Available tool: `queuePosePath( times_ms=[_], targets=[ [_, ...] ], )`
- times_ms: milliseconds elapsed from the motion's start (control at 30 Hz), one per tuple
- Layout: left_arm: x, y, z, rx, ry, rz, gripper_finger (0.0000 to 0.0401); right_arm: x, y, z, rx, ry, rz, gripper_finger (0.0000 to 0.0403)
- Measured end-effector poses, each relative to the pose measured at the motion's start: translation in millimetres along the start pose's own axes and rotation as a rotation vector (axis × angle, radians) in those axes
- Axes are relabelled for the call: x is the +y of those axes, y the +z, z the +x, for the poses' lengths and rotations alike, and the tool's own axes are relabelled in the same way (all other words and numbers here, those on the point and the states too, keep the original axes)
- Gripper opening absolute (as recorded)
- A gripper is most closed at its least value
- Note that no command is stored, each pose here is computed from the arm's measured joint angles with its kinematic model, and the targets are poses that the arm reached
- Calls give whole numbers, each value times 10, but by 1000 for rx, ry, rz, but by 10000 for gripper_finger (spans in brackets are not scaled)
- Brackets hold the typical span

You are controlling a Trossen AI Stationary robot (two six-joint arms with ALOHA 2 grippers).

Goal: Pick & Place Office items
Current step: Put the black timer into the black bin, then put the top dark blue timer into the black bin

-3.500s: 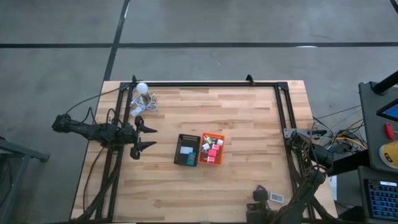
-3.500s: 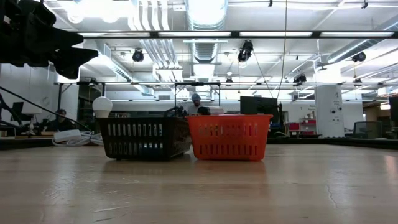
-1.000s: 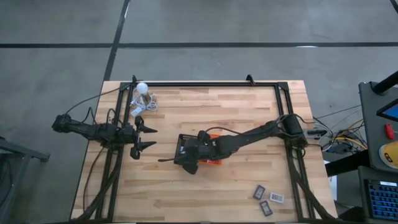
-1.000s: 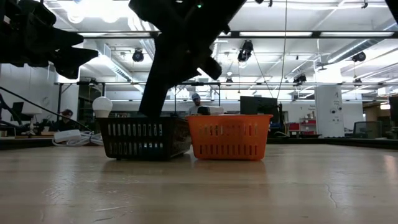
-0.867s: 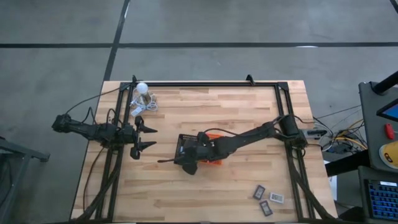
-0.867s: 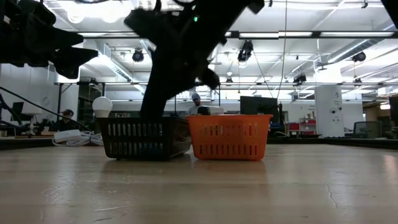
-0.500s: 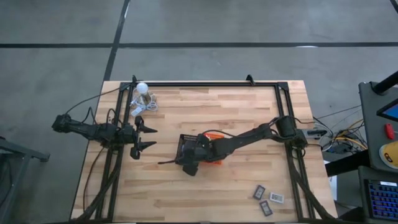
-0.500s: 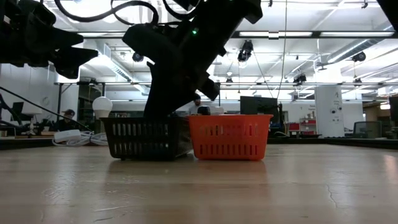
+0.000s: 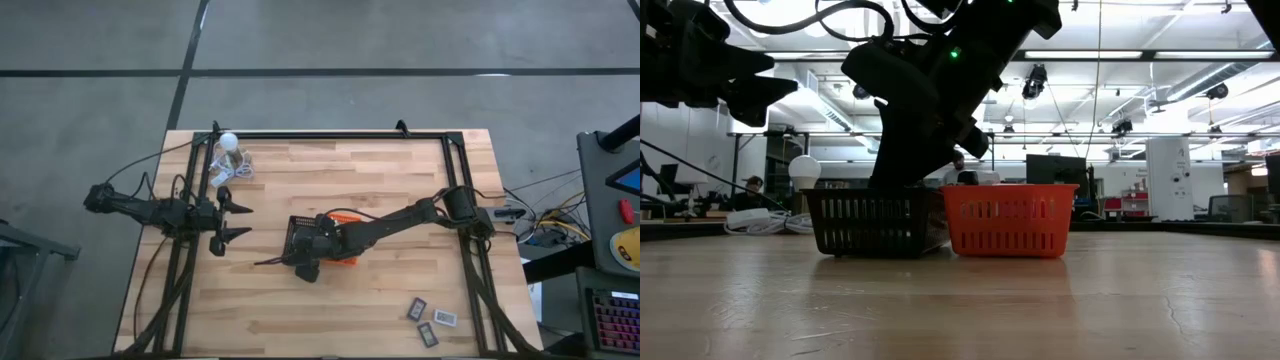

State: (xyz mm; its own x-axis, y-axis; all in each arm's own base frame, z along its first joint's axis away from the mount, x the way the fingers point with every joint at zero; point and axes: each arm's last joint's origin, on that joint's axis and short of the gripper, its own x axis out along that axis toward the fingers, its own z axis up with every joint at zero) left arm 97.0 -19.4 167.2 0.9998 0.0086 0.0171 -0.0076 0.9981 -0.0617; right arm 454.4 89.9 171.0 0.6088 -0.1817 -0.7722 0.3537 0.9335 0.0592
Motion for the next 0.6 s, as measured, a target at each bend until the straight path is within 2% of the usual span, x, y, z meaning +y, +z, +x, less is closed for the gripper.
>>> queuePosePath(
  times_ms=[600],
  targets=[
    [0, 1, 0, 0, 0, 0, 252, 8, 24, -7, -21, 10, 8, 146]
  ],
)
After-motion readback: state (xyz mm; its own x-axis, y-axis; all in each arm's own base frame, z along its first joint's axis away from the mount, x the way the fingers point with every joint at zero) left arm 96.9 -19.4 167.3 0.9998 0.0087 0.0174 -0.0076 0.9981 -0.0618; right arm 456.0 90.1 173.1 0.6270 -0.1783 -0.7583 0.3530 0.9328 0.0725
